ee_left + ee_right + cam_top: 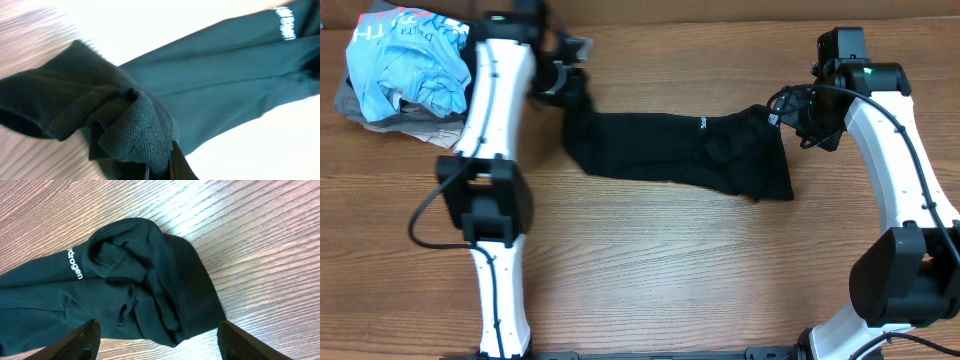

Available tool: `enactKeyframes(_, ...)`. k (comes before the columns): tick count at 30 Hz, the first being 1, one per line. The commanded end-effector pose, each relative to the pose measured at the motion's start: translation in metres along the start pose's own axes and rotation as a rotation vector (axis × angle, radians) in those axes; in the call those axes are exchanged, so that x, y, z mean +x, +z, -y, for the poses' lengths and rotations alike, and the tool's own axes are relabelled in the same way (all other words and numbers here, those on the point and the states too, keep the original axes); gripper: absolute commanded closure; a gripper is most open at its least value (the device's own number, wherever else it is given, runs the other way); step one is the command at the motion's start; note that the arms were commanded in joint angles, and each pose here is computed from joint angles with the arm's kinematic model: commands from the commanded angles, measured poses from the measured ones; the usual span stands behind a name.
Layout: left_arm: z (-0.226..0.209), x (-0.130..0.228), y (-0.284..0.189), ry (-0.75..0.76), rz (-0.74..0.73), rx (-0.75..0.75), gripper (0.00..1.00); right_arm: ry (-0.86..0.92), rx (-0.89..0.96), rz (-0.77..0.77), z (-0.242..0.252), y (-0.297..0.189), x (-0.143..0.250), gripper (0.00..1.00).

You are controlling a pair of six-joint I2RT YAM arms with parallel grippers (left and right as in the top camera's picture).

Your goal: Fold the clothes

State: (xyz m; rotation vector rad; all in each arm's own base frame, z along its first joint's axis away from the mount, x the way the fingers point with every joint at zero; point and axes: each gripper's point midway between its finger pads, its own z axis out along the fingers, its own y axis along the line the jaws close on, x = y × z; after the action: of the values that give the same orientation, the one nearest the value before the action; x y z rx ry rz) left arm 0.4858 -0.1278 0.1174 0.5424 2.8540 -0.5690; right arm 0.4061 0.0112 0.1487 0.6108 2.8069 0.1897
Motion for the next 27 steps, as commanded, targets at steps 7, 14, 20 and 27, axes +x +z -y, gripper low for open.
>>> enactKeyframes(7,0.110,-0.027,0.033,0.043,0.055,0.072,0.96,0.006,-0.005,0.007,-0.001,-0.003,0.001,0.22)
enactKeyframes(14,0.118,-0.013,0.055,0.049,-0.014,-0.017,0.96,0.006,-0.005,0.007,-0.001,-0.003,0.000,0.21)
enactKeyframes(20,0.065,0.005,0.045,-0.004,-0.088,-0.231,0.96,0.007,-0.005,0.008,0.000,-0.003,0.000,0.21)
enactKeyframes(27,-0.011,0.028,0.014,-0.088,-0.164,-0.385,0.96,0.007,-0.005,0.008,-0.001,-0.003,0.000,0.21)
